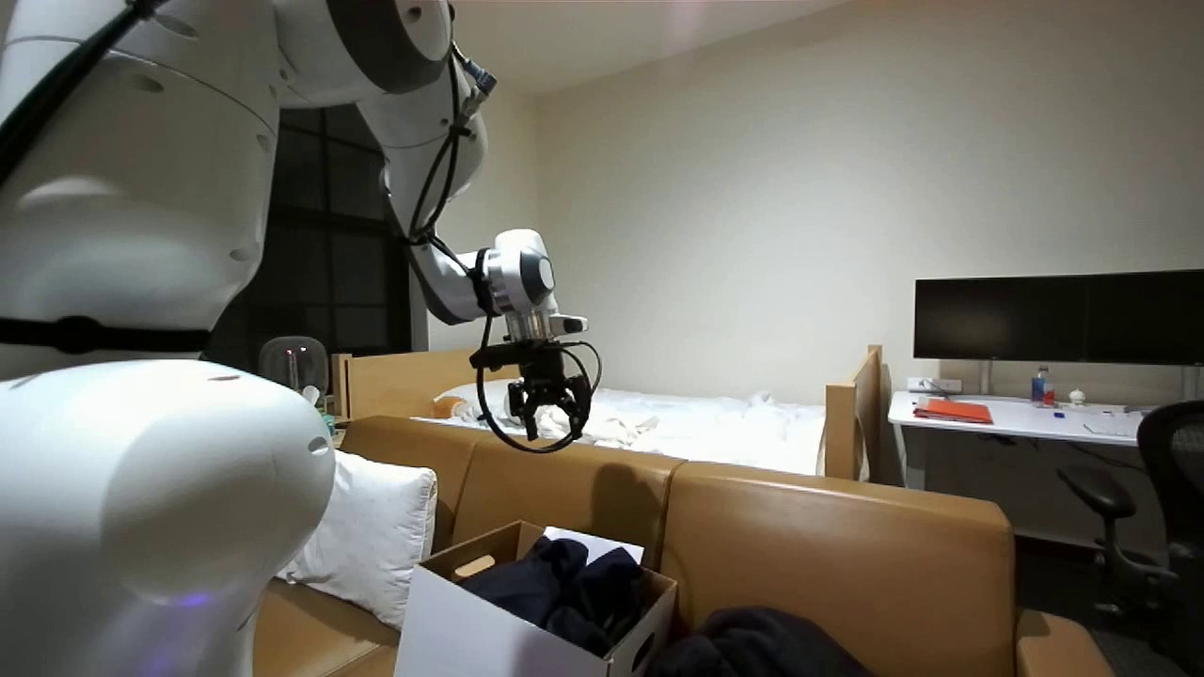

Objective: Remove the cloth from the box

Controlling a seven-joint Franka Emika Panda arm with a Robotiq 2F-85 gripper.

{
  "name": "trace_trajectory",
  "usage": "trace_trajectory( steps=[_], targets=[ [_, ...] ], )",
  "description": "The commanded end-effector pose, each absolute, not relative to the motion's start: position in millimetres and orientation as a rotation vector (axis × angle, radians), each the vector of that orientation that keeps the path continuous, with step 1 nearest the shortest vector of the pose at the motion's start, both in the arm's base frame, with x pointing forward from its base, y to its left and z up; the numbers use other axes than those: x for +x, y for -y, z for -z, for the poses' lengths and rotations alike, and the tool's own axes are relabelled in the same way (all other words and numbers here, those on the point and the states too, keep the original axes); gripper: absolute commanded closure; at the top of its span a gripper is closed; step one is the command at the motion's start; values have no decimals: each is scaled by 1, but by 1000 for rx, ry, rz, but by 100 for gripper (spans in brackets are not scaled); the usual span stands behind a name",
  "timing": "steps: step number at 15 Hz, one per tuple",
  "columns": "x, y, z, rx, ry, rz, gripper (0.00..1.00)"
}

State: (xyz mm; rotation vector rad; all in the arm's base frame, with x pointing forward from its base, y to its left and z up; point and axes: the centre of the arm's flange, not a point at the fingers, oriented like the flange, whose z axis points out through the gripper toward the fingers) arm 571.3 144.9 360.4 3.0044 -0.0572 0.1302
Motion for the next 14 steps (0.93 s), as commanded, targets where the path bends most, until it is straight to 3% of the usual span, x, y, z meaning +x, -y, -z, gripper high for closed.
trace_trajectory(
  steps=[1,5,6,14],
  targets=[
    [618,-143,-319,2960,98,33,0],
    [647,-147,-276,2914,132,115,0],
    [622,-136,-285,2950,107,85,0],
    [627,-161,-244,2957,18,98,0]
  ],
)
